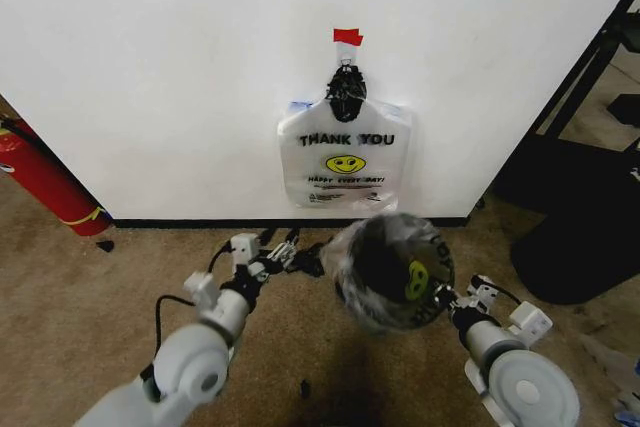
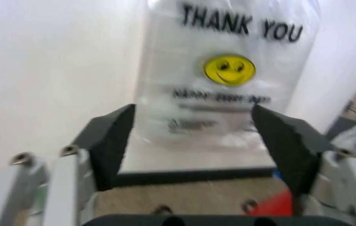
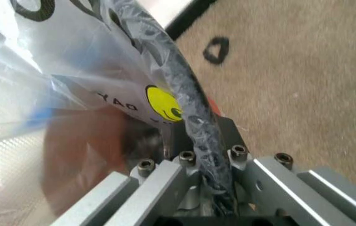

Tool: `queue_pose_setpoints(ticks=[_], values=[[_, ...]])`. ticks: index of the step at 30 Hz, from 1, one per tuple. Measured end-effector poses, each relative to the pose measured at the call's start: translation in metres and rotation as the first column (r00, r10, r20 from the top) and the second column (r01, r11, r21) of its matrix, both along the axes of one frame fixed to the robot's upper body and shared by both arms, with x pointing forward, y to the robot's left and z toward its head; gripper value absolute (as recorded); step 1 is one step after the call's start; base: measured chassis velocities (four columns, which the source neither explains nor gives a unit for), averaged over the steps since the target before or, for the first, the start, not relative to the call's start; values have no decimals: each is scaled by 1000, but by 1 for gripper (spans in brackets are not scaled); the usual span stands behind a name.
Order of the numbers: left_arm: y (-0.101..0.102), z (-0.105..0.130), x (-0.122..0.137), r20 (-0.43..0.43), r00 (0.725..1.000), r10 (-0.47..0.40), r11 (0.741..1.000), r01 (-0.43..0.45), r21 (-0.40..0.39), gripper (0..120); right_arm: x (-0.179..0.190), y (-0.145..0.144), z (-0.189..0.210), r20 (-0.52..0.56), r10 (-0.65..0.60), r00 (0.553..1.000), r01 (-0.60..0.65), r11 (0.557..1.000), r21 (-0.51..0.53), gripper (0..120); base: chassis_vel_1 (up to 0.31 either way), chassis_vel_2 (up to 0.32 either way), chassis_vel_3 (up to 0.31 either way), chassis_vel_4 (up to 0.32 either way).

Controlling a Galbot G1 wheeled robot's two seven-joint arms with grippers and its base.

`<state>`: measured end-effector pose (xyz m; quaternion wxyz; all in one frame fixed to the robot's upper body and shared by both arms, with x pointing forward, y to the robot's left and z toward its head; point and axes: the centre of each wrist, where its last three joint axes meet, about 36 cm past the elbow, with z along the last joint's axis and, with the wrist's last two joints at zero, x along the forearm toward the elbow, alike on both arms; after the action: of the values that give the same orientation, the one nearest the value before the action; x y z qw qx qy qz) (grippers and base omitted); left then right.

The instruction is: Pick up the garbage bag from the wall and place it over the trash bin.

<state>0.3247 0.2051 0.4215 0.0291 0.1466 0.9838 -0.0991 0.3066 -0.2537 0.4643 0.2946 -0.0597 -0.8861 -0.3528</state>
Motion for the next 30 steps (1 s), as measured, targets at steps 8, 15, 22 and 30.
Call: queue_pose_setpoints(ticks=[8, 15, 22, 30], values=[[21, -6, -12, 130, 973, 192, 981, -196, 16, 100, 13, 11, -2, -46, 73, 996, -73, 997, 5, 0, 0, 0, 0, 0], [46, -12, -43, 112, 952, 284, 957, -289, 22, 100, 37, 29, -18, -99, 156, 983, -158, 987, -15, 0, 0, 0, 0, 0], [60, -9, -63, 105, 940, 323, 946, -323, -20, 100, 58, 51, -26, -128, 204, 971, -208, 978, -19, 0, 0, 0, 0, 0], [55, -10, -66, 94, 937, 337, 941, -334, -44, 100, 80, 58, -34, -175, 193, 965, -190, 981, 34, 0, 0, 0, 0, 0]])
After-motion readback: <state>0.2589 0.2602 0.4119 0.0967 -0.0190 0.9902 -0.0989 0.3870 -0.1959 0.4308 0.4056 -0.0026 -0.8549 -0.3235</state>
